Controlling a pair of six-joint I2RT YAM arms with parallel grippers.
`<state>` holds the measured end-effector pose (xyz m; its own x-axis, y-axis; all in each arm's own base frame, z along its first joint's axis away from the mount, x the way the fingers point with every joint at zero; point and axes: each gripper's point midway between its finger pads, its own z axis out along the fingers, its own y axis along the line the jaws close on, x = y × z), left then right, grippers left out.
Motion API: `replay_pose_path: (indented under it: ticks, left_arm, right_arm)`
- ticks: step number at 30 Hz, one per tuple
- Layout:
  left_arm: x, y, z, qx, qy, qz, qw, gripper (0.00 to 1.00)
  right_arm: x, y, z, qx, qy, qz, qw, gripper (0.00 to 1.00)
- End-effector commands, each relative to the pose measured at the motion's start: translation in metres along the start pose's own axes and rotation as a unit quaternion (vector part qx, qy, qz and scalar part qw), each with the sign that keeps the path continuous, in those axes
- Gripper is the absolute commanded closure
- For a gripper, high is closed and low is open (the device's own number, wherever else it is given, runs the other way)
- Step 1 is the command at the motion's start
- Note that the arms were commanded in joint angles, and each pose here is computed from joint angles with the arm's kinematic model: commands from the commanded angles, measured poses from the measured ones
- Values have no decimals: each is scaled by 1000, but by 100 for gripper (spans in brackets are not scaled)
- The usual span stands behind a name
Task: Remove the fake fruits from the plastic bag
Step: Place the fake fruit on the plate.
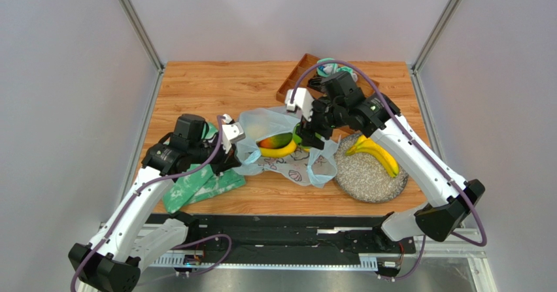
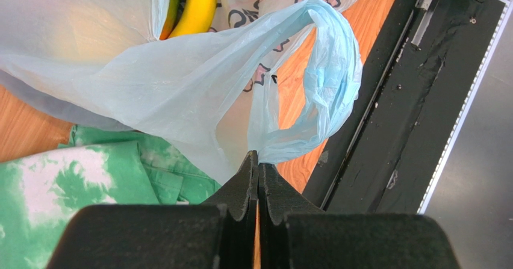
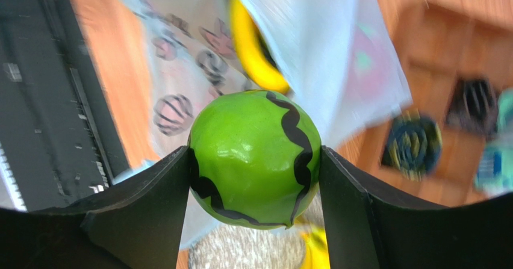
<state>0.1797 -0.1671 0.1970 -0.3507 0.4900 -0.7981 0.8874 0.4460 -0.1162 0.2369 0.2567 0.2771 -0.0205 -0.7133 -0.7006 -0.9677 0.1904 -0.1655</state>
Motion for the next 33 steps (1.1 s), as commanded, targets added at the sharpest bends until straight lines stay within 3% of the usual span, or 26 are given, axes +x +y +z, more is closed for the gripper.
replay_pose_path:
  ticks: [1,5,7,10,18,21,22,24,27,31,33]
  left_arm:
    - [-14,-2,-2,6,-29,5,1000,100]
    - [-14,-2,-2,7,-31,5,999,100]
    - [-12,-2,-1,8,-30,3,1000,100]
    - [-11,-1,1,8,-30,2,1000,100]
    - [-13,0,2,11,-30,-4,999,100]
    - [-12,0,4,12,-32,-6,999,100]
    - [-12,-1,4,13,-32,-6,999,100]
    - [-11,-1,3,13,-31,-8,999,100]
    - [-12,-1,2,10,-31,-7,999,100]
    - [-11,0,2,11,-30,-9,999,100]
    - [-11,1,2,9,-30,-9,999,100]
  right_arm:
    - [48,-48,-32,81,18,118,990,53]
    - [145,-34,-49,60,143,140,978,51]
    - [198,-17,-51,52,216,120,968,52]
    - [247,0,-50,54,273,55,959,52]
    - [324,2,-52,88,390,-58,915,50]
    - [324,-8,-50,112,388,-60,913,33]
    - [324,-9,-50,114,390,-58,912,22]
    - [313,-11,-53,115,377,-47,918,13]
    - [269,-10,-62,88,318,-28,944,0]
    - [210,-11,-67,51,232,-14,971,0]
    - [161,-27,-72,77,171,-3,982,0]
